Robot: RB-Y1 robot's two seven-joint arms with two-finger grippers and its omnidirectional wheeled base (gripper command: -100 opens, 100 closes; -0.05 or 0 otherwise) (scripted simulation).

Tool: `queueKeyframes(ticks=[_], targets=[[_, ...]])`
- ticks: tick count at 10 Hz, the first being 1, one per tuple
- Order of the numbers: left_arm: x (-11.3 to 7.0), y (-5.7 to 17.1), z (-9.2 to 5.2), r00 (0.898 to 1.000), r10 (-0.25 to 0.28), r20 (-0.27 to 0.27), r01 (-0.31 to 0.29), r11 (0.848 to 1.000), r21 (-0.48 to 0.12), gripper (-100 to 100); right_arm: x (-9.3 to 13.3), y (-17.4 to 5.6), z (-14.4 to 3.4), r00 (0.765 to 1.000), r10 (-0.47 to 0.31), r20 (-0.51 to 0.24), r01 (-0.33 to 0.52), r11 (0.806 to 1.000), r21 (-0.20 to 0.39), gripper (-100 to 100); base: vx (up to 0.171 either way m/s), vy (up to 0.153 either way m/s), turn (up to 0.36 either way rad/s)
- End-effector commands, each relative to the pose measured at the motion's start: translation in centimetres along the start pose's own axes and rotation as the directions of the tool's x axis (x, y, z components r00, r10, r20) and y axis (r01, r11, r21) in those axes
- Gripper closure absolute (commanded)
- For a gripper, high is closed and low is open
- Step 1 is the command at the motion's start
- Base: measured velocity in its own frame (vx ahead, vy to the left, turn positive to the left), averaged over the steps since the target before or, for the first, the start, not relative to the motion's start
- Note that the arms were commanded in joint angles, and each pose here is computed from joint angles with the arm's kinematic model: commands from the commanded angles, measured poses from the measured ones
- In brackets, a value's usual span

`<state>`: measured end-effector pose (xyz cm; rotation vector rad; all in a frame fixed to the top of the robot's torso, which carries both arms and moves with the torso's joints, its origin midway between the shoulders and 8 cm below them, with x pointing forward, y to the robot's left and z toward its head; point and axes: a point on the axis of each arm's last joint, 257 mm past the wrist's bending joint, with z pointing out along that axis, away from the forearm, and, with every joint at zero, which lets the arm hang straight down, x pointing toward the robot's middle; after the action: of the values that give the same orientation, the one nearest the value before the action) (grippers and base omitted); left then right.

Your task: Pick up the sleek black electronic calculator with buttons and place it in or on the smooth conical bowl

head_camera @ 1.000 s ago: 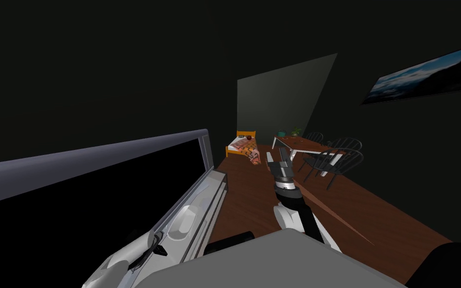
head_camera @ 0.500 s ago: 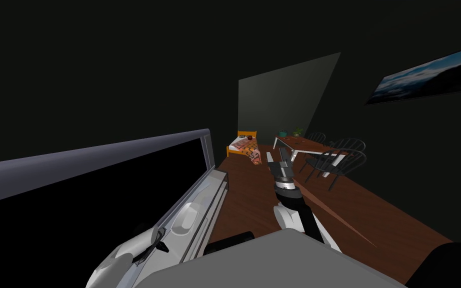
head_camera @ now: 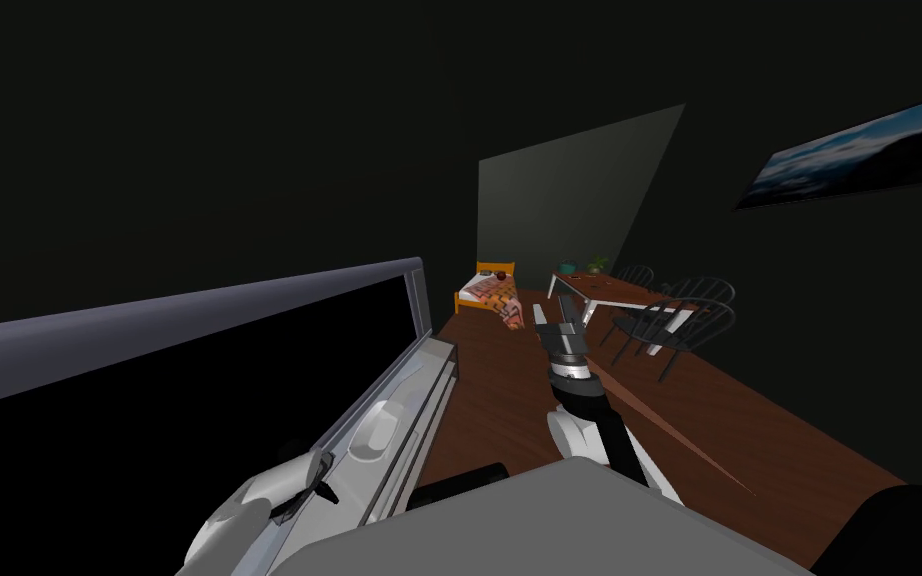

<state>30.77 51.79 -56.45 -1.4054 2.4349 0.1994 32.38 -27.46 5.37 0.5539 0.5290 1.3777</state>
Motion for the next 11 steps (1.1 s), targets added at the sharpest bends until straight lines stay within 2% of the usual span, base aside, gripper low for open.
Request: queueKeyframes(ticks=[1, 2, 3, 7, 8, 11], targets=[[0.0, 0.0, 0.0, 1.0, 0.0, 0.0, 0.0, 1.0, 0.0, 100, 0.0, 0.0, 0.0, 1.0, 0.0, 0.0, 0.0, 1.0, 0.0, 0, -0.005, 0.003, 0.001], [0.1, 0.0, 0.0, 1.0, 0.0, -0.001, 0.0, 1.0, -0.001, 0, 0.0, 0.0, 0.0, 1.0, 0.0, 0.0, 0.0, 1.0, 0.0, 0, 0.0, 0.0, 0.0], [-0.1, -0.6, 0.1, 1.0, -0.005, 0.023, 0.004, 0.999, 0.032, 100, 0.0, 0.0, 0.0, 1.0, 0.0, 0.0, 0.0, 1.0, 0.0, 0, 0.036, -0.045, 0.205], [-0.6, -2.1, 0.2, 0.996, -0.019, 0.085, 0.009, 0.994, 0.107, 100, 0.0, 0.0, 0.0, 1.0, 0.0, 0.0, 0.0, 1.0, 0.0, 0, 0.058, -0.103, 0.202], [-0.7, -2.1, 0.2, 0.996, -0.019, 0.089, 0.009, 0.994, 0.11, 100, 0.0, 0.0, 0.0, 1.0, 0.0, 0.0, 0.0, 1.0, 0.0, 0, 0.054, -0.063, 0.069], [-1.3, -3.2, 0.0, 0.987, -0.031, 0.155, 0.004, 0.985, 0.173, 100, 0.0, 0.0, 0.0, 1.0, 0.0, 0.0, 0.0, 1.0, 0.0, 0, 0.055, -0.097, 0.236]])
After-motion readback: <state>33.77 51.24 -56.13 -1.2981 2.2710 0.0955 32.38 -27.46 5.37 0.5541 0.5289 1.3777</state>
